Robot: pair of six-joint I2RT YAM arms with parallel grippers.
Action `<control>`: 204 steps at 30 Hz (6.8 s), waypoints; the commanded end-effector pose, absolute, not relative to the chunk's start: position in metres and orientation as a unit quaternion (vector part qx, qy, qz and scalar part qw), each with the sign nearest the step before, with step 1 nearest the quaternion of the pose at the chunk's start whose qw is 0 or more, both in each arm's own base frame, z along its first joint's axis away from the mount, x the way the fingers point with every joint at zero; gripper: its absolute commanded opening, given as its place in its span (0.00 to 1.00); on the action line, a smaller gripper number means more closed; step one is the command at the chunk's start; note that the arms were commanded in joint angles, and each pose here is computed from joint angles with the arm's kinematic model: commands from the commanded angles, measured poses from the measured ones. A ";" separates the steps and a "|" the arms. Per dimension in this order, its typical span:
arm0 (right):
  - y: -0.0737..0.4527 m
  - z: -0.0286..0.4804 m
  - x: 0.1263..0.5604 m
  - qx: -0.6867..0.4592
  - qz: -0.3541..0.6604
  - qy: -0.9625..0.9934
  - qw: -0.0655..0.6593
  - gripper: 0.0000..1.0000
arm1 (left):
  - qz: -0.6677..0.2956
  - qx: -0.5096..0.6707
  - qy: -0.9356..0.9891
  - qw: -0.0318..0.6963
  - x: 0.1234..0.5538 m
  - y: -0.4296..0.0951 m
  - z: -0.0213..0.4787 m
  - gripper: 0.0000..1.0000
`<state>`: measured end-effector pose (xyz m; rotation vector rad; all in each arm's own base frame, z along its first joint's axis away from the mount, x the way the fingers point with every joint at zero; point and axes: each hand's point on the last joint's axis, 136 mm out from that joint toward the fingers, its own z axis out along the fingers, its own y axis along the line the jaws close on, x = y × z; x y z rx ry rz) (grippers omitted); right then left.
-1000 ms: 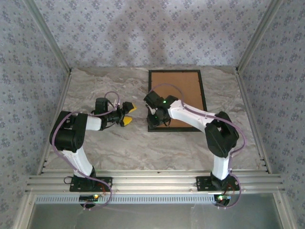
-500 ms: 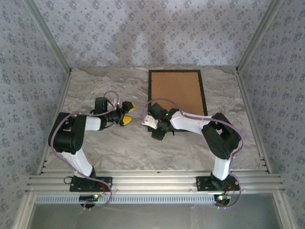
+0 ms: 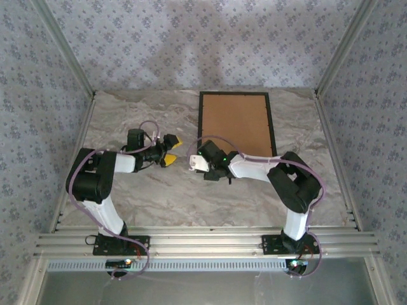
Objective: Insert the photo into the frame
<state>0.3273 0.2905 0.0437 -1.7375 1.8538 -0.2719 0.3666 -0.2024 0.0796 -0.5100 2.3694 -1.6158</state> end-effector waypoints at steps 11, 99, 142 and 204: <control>0.278 -0.001 0.320 -0.684 -0.115 0.688 0.213 0.75 | -0.564 -0.164 0.801 0.113 0.372 -0.208 0.086 0.99; 0.321 0.067 0.327 -0.637 0.006 0.736 0.230 0.00 | -0.570 -0.166 0.801 0.083 0.370 -0.238 0.076 0.99; 0.343 0.100 0.329 -0.630 0.024 0.726 0.274 0.00 | -0.652 -0.080 0.752 0.052 0.367 -0.328 0.116 0.93; 0.268 0.094 0.373 -0.568 -0.365 0.593 0.440 0.00 | -0.664 -0.100 0.738 0.070 0.366 -0.325 0.156 0.38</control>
